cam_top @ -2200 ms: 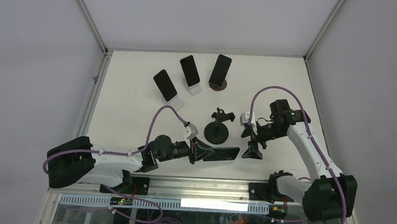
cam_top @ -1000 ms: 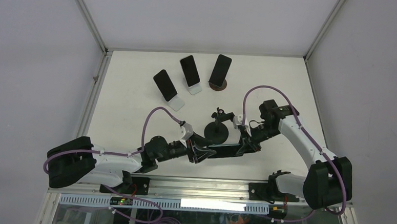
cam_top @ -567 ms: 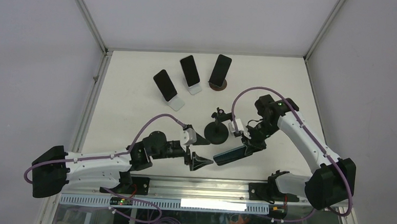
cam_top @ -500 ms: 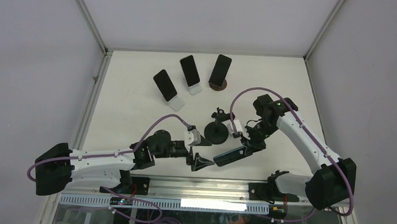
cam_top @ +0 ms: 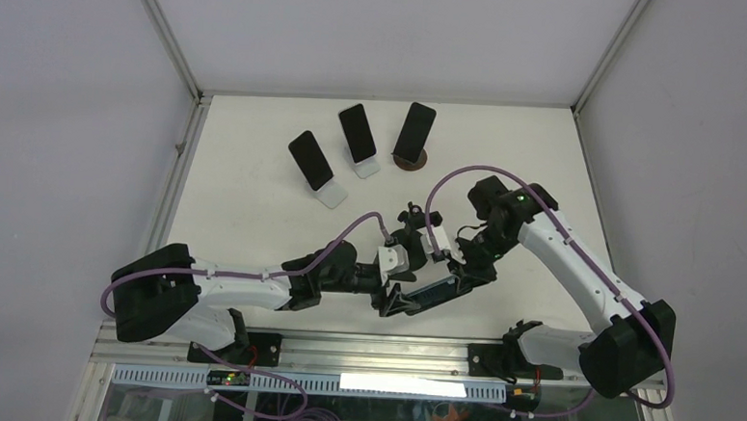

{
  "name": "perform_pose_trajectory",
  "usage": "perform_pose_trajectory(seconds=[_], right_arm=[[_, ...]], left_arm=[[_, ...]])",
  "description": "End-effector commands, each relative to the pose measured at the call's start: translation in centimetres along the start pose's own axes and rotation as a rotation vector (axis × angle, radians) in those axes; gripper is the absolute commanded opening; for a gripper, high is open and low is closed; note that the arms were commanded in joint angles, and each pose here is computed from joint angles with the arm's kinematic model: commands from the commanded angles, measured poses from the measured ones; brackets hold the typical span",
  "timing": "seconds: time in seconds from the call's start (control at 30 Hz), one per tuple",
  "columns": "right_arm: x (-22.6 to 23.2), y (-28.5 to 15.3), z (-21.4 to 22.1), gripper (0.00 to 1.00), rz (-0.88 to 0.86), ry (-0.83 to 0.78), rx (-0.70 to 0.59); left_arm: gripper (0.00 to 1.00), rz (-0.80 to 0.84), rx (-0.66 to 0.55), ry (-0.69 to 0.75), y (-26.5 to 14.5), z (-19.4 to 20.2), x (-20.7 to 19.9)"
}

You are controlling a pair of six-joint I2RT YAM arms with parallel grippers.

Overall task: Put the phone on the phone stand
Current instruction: Pick up the phone at the center of the board.

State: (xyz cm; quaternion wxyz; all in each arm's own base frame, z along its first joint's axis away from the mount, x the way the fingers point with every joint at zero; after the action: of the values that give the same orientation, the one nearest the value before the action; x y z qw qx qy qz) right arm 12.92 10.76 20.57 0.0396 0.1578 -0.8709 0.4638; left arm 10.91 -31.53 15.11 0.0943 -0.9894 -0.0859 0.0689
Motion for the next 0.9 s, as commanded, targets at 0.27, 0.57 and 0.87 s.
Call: perform_pose_trajectory(seconds=[0.27,0.57,0.87], right_arm=[[0.4,-1.2,-2.6,0.0,0.042,0.007,-0.122],[-0.2,-1.5,-2.7,0.7,0.078,0.189,-0.328],[-0.6,-3.0,-3.4,0.99,0.131,0.269,-0.591]], left_arm=[[0.0,0.03,-0.055,-0.033,1.2,-1.1,-0.4],[0.0,-0.021,-0.253,-0.111,-1.1,-2.2,-0.7],[0.0,0.006,-0.469,-0.133,-2.6,-5.5,-1.4]])
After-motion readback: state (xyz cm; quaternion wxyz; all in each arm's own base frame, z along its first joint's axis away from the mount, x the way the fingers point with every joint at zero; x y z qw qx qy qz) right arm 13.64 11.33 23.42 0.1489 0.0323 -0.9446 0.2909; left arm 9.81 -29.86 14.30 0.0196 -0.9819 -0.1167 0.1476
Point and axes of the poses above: each gripper's point midway between its finger pads, its own y axis out along the fingers, its own x axis along the line the jaws close on, z = x × y, the point moved 7 cm from there along -y, back along the fingers, and after that the axes turned 1 degree about y, right-handed, at the moved point
